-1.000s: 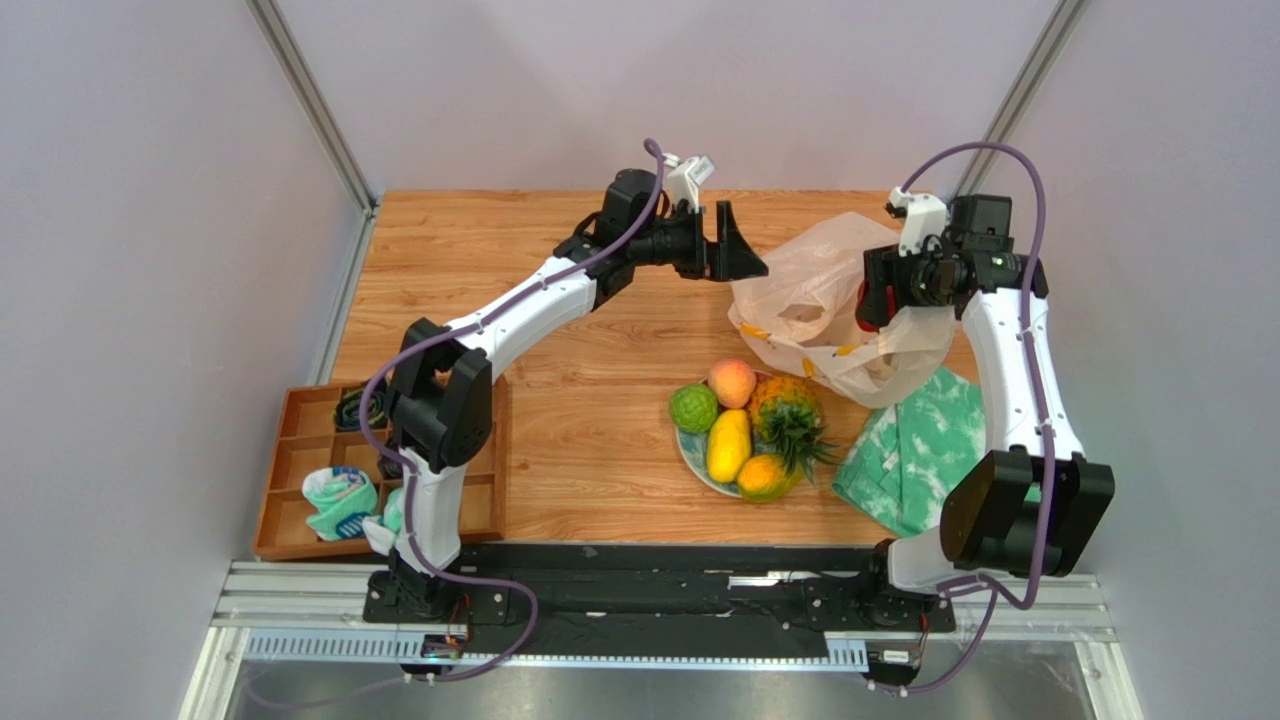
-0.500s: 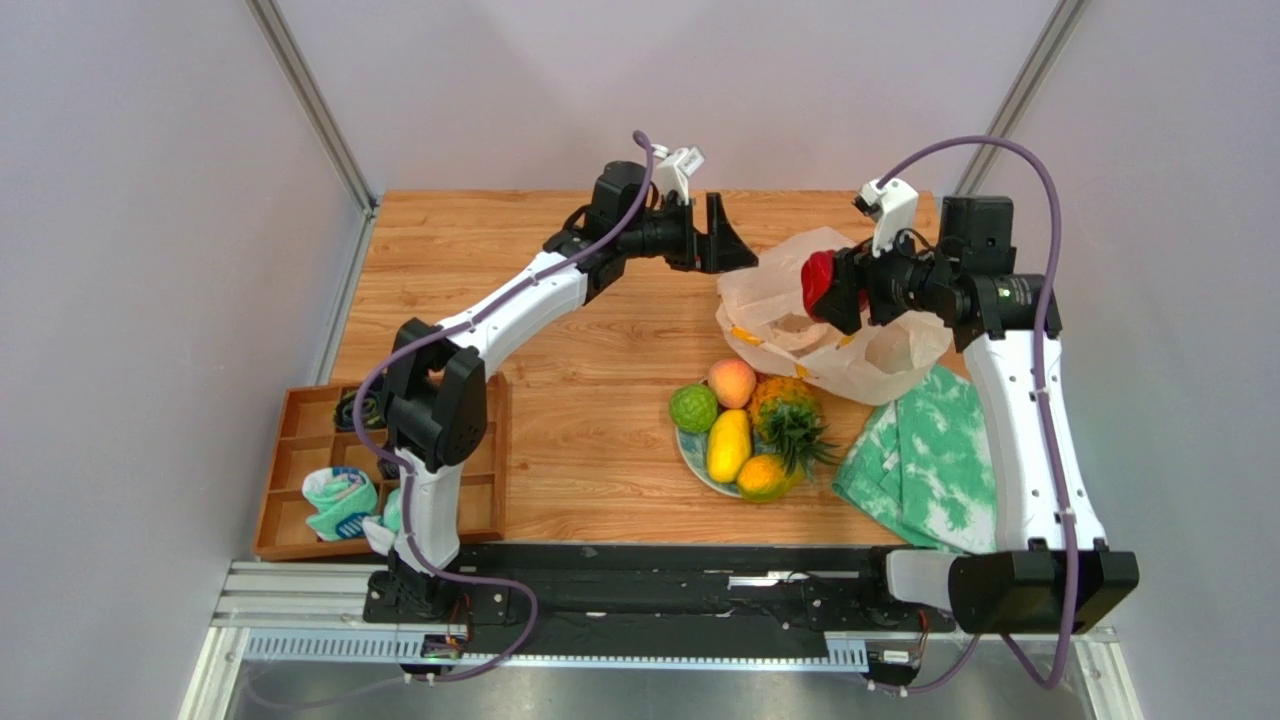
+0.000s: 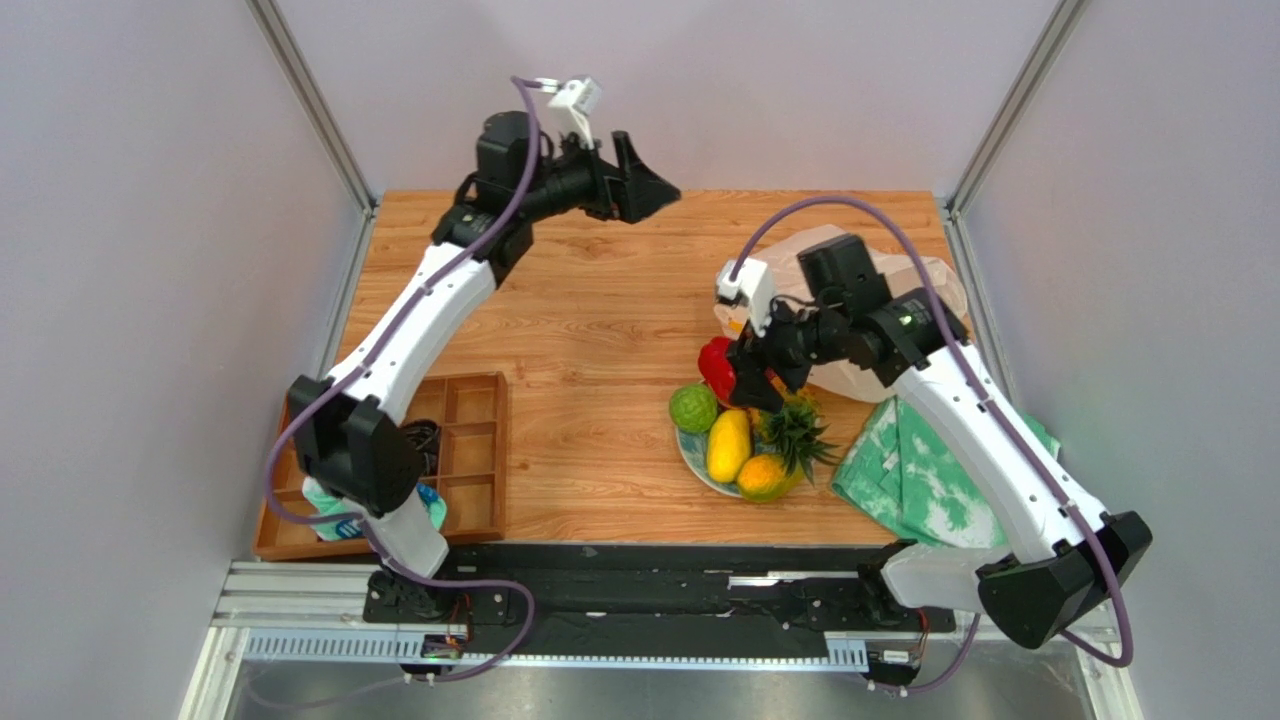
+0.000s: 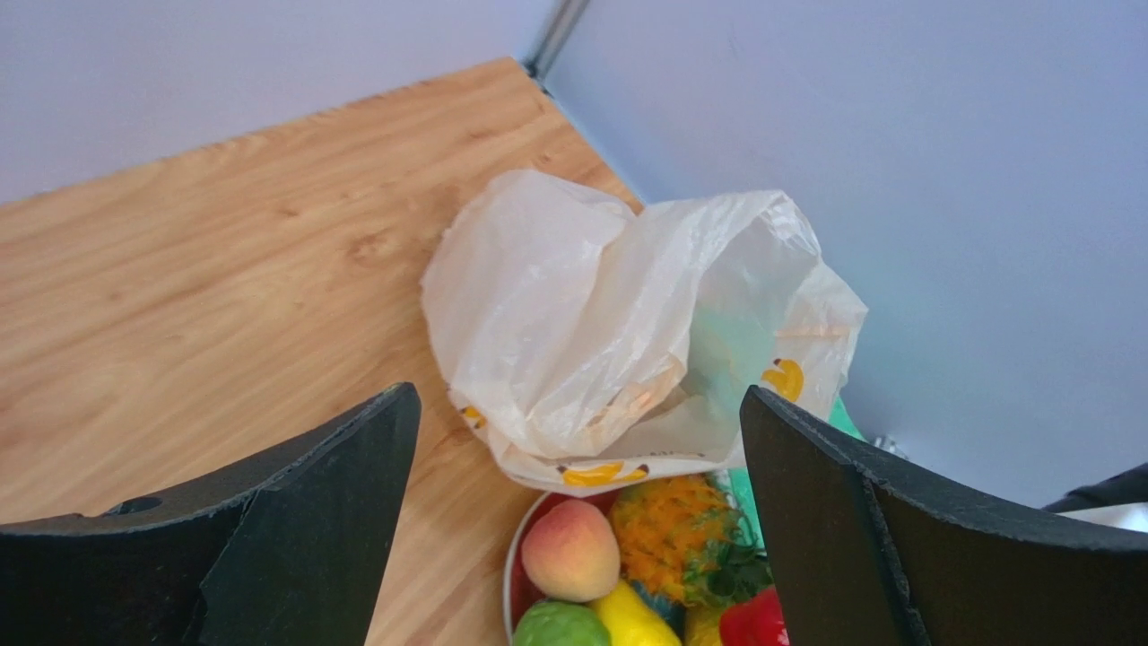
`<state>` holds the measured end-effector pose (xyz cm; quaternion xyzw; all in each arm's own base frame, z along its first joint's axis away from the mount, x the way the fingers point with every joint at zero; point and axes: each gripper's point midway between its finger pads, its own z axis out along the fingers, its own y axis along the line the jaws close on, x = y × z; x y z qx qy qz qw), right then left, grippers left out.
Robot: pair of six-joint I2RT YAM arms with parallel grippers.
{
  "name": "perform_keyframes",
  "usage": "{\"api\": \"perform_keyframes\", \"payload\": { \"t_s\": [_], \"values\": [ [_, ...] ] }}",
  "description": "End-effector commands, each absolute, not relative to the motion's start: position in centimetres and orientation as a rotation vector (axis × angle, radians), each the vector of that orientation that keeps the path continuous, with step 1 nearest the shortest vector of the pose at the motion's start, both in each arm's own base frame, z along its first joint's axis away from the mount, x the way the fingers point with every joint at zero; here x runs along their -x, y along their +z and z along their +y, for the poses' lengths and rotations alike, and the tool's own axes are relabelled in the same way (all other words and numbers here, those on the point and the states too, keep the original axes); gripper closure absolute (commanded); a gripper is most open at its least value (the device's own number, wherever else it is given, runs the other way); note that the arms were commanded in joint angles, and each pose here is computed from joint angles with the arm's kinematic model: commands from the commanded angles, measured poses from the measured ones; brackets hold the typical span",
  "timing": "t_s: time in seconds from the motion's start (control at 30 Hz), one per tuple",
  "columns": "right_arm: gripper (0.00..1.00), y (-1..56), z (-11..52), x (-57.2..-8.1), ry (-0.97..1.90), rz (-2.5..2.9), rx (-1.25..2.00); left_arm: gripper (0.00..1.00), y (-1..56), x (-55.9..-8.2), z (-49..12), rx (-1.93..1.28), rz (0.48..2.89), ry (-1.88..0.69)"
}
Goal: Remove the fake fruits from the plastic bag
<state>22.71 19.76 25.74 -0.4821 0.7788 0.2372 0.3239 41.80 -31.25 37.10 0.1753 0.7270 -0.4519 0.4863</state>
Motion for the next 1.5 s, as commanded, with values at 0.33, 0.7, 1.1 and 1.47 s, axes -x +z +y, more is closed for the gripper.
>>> {"api": "perform_keyframes", "payload": {
  "t_s": [0.33, 0.7, 1.1, 1.47],
  "values": [
    [1.00, 17.9, 19.1, -24.8, 0.133, 2.347, 1.137, 0.03, 40.4, -32.4, -19.6, -0.346, 1.671, -0.887],
    [0.95, 14.5, 18.4, -25.1, 0.006, 2.422, 1.162, 0.02, 39.9, -31.1, -16.2, -0.292, 1.648, -0.804],
    [0.84, 13.8, 18.7, -23.8, 0.016, 2.444, 1.223, 0.03, 39.7, -31.2, -16.4, -0.288, 1.649, -0.825],
    [0.30, 13.8, 18.6, -24.0, -0.011, 2.431, 1.230, 0.03, 39.6, -31.5, -16.6, -0.282, 1.649, -0.845]
  ]
}}
